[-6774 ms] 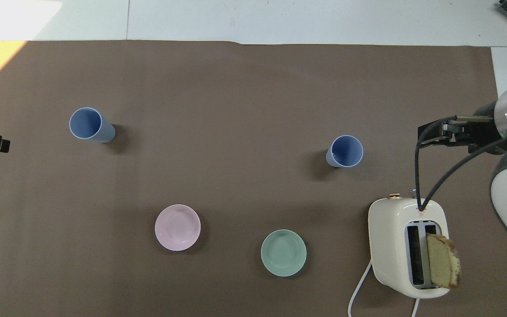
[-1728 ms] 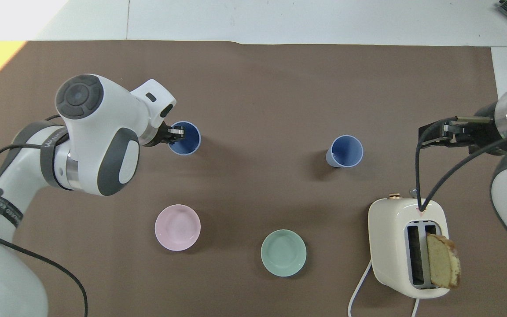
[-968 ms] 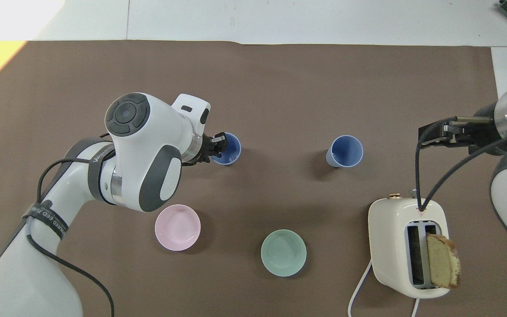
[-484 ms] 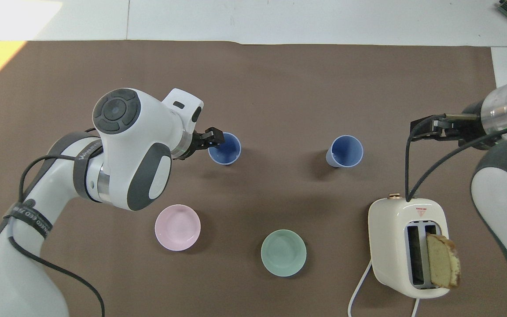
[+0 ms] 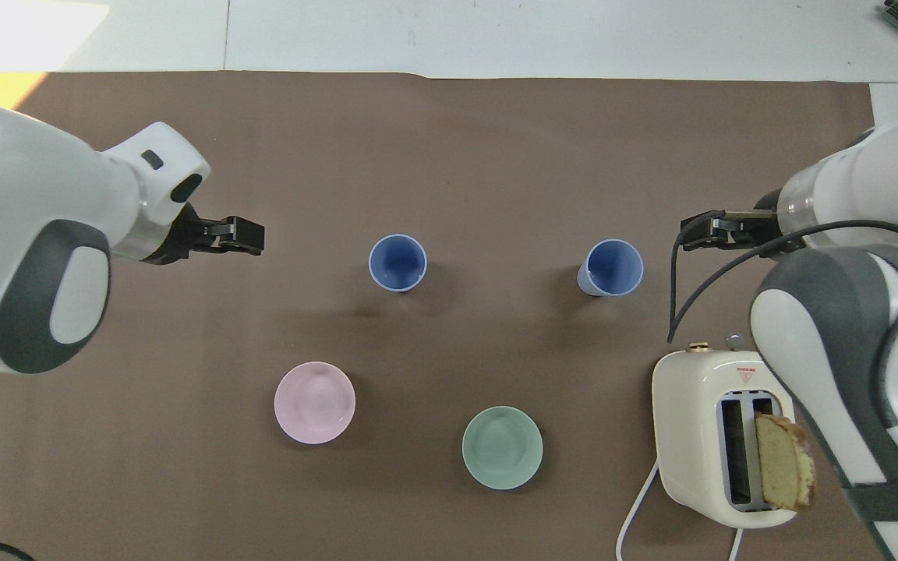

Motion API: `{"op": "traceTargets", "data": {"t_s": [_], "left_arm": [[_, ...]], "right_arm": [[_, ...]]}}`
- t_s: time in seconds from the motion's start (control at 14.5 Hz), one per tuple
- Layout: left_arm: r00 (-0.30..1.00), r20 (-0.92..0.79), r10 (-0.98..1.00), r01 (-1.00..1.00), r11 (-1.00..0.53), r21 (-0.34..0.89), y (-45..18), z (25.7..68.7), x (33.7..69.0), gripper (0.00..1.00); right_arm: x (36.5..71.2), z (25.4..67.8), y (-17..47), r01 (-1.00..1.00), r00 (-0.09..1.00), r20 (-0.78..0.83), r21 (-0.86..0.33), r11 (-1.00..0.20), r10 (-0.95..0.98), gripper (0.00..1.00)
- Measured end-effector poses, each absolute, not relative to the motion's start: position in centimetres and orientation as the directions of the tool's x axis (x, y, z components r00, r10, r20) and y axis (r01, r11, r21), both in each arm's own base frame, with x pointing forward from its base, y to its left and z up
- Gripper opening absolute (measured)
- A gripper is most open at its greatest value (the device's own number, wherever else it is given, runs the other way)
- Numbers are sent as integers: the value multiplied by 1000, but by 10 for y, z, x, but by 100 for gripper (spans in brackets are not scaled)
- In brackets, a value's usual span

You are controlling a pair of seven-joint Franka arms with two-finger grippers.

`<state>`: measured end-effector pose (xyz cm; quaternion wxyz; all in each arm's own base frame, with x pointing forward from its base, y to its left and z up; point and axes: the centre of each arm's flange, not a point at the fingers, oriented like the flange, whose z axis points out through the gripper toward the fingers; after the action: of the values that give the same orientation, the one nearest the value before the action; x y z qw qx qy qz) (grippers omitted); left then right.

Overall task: Stack blue cups with both arms
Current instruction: 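Release the cup with the left gripper while the right gripper reaches the other cup, then grasp the second blue cup by its rim with the right gripper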

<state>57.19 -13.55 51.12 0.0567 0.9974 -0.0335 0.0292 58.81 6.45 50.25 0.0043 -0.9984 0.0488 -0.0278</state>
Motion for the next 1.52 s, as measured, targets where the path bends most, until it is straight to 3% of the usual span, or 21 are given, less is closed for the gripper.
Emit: {"op": "traceTargets", "data": {"t_s": [0.62, 0.97, 1.52], "left_arm": [[990, 96, -107, -114, -991, 73, -12, 615, 567, 100], [988, 68, -137, -142, -987, 71, 16, 628, 560, 100], [987, 47, -154, -156, -987, 39, 16, 627, 558, 100]], "right_arm": [[615, 393, 100, -98, 994, 37, -29, -995, -99, 100], [600, 361, 98, -98, 995, -26, -13, -995, -97, 100], [603, 367, 103, -90, 996, 7, -22, -996, -90, 14]]}}
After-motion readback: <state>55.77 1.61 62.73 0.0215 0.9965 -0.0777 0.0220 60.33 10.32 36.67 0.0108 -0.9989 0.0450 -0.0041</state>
